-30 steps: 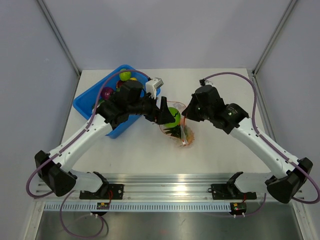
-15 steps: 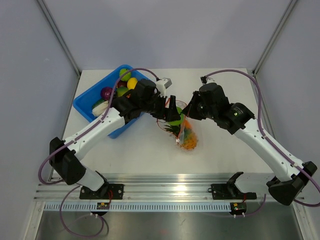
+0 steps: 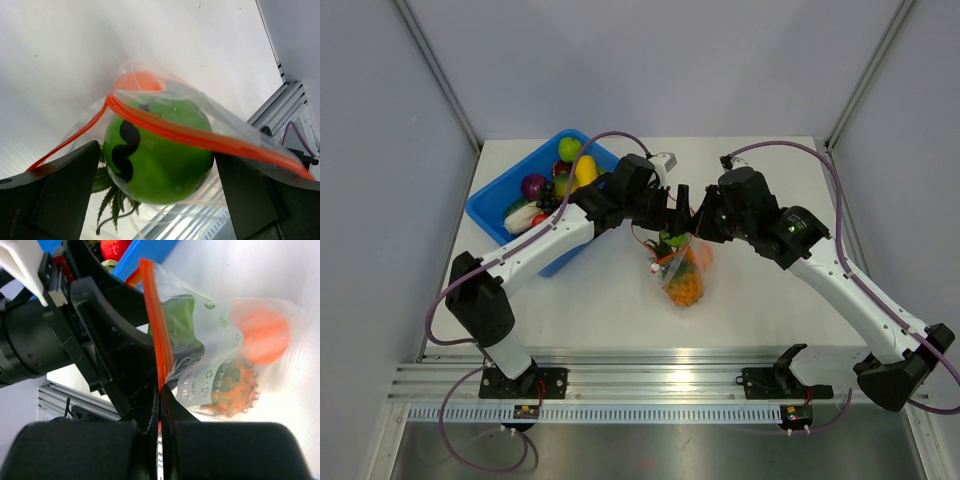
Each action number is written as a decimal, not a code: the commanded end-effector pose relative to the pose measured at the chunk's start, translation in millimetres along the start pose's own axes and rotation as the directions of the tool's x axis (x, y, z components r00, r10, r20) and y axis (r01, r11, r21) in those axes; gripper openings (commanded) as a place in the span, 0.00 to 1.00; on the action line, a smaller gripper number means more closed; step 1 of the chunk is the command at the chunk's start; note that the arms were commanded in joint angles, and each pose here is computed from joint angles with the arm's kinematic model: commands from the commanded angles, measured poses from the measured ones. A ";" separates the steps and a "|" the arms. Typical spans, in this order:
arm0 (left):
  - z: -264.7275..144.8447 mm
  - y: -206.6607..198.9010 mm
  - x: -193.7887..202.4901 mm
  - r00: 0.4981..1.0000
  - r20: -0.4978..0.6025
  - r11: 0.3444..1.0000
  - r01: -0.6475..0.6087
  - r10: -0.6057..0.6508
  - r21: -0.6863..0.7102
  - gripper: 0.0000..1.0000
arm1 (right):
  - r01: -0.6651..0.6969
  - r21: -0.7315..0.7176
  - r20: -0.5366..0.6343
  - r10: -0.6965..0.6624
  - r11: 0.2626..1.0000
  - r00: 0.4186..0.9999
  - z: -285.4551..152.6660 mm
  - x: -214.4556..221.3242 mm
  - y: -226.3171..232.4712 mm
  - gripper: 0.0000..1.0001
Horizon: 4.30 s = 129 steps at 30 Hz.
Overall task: Place the food in the zip-top bag and seal the zipper
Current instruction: Place the fake fruit in the zipper food storage bag, then pick up the fake fruit from the bin.
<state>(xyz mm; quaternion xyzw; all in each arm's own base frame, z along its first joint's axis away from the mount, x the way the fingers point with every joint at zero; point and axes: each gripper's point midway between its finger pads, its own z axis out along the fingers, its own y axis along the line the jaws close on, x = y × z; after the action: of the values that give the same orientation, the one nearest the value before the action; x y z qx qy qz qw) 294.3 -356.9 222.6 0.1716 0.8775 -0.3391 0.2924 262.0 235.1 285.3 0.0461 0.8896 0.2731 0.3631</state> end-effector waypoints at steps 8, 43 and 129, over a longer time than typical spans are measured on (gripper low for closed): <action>-35.7 -38.9 -23.5 0.995 0.084 0.994 -0.069 0.062 0.081 0.99 | 0.007 -0.068 0.045 -0.004 0.998 0.999 -6.2 -10.2 15.3 0.00; -112.3 -13.4 -8.0 0.978 0.130 0.987 -0.163 0.162 -0.001 0.00 | 0.019 -0.047 0.027 -0.018 0.999 0.999 -4.9 -4.1 8.4 0.00; -115.9 318.4 -227.6 0.873 0.483 0.830 0.221 0.066 -0.513 0.27 | 0.109 0.004 -0.067 -0.108 0.994 0.992 8.7 2.2 5.7 0.00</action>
<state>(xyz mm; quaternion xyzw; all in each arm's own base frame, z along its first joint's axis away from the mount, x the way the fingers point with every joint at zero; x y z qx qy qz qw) 601.6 -68.2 179.5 -0.0802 0.8855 -0.1118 0.4438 265.0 237.2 263.6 -0.0093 0.9203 0.2191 0.3240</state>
